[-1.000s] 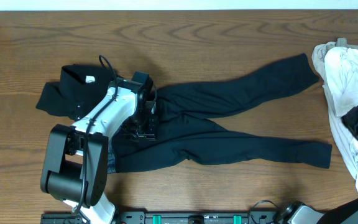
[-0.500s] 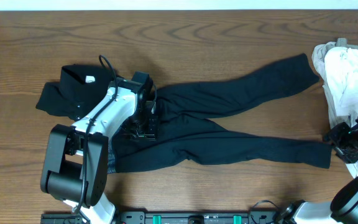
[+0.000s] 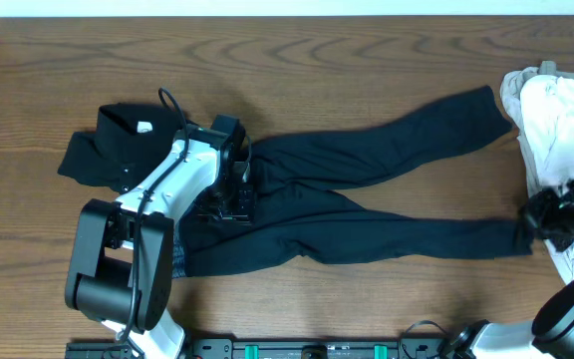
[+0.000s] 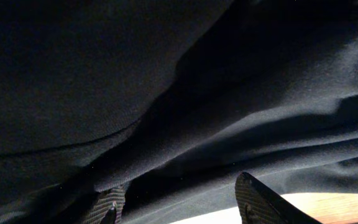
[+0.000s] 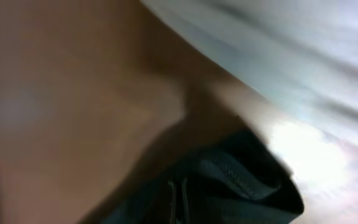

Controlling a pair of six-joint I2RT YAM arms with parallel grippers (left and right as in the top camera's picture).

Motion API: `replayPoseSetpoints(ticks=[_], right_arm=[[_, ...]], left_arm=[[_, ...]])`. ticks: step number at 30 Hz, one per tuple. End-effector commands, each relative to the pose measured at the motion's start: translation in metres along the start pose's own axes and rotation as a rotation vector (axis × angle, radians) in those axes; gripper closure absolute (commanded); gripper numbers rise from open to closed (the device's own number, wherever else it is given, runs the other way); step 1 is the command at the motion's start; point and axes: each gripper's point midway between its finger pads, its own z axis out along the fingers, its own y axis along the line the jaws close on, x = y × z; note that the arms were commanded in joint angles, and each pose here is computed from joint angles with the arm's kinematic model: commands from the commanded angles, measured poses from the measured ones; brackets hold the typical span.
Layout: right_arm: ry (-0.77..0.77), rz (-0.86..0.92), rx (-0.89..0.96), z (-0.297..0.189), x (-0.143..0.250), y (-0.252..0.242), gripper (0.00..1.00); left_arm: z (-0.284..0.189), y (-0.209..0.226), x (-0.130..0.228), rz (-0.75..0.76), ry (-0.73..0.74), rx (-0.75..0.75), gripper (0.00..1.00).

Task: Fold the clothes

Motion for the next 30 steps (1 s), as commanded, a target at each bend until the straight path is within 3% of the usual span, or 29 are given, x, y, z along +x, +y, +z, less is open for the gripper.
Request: replayPoseSetpoints(ticks=[1,5,13,18,30], right_arm=[[-0.159,-0.135,-0.241,-0.051,-0.033,0.055,0.99],[-0.307,-0.260,-0.326,-0.085,-0.050,0.081,0.99],[-0.312,-0.196,-0.070,-0.079,-0.049,0.035,0.99],[-0.280,-0.162,0.056,-0.075,-0.041,0.011,0.76],[-0.226,-0.045,0.182,-0.069,-0.028,-0.016,0.57]], left_arm=[[0.004,0.001,0.003,-0.012,0.014,-0.001,0.40],[0.004,0.001,0.003,-0.012,0.014,-0.001,0.40],[0.004,0.001,0.002,-0.012,0.013,-0.001,0.40],[0.004,0.001,0.003,-0.012,0.014,-0.001,0.40],[0.003,0.001,0.004,-0.013,0.022,-0.002,0.39]])
